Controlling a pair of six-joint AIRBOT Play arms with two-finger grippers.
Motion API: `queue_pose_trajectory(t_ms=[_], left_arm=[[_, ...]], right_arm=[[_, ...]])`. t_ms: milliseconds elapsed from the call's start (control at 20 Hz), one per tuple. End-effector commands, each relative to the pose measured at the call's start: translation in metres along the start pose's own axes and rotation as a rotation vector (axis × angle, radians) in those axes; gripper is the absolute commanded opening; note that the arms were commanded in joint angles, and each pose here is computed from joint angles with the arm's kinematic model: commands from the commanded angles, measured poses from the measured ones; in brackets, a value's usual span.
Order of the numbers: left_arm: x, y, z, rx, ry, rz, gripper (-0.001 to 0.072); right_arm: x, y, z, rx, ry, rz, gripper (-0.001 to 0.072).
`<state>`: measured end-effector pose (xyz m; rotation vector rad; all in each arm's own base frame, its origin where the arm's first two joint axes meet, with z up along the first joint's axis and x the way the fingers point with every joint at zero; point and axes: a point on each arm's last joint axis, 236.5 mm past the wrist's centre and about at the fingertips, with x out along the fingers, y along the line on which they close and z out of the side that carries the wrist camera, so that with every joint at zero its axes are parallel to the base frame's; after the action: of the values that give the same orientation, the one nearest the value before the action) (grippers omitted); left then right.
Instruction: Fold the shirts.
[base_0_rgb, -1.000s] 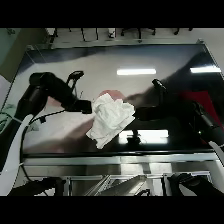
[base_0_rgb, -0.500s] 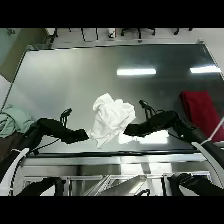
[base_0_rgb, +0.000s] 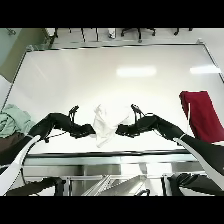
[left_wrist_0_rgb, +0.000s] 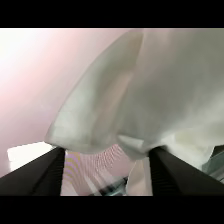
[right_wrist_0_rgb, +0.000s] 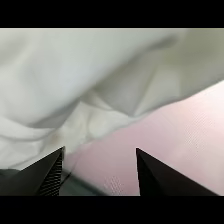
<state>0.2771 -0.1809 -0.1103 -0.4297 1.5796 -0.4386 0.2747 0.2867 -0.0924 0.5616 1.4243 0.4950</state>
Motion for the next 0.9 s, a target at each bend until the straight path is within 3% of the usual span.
queue_pose_trajectory(t_ms=[0,50,450,500,550,850], left_arm=[[0.008,-0.007,0.019,0.019,0.022,-0.005,0.0143],[0.008,-0.009,0.02,0.022,0.036,-0.01,0.0016],[-0.016,-0.027,0.027,0.08,-0.018,-0.028,0.0016],[-0.02,-0.03,0.028,0.089,-0.031,-0.03,0.0016],[-0.024,-0.033,0.029,0.102,-0.042,-0.032,0.0016],[-0.076,-0.043,0.039,0.161,-0.181,-0.028,0.0015]], right_arm=[[0.01,-0.006,0.018,0.026,-0.057,-0.018,0.0356],[0.013,-0.008,0.019,0.028,-0.054,-0.022,0.0246],[0.027,-0.009,0.029,0.034,-0.041,-0.031,0.0246],[0.027,-0.009,0.029,0.033,-0.042,-0.032,0.0185],[0.027,-0.009,0.029,0.028,-0.042,-0.031,0.002],[0.012,-0.015,0.037,0.005,-0.05,-0.044,0.0017]])
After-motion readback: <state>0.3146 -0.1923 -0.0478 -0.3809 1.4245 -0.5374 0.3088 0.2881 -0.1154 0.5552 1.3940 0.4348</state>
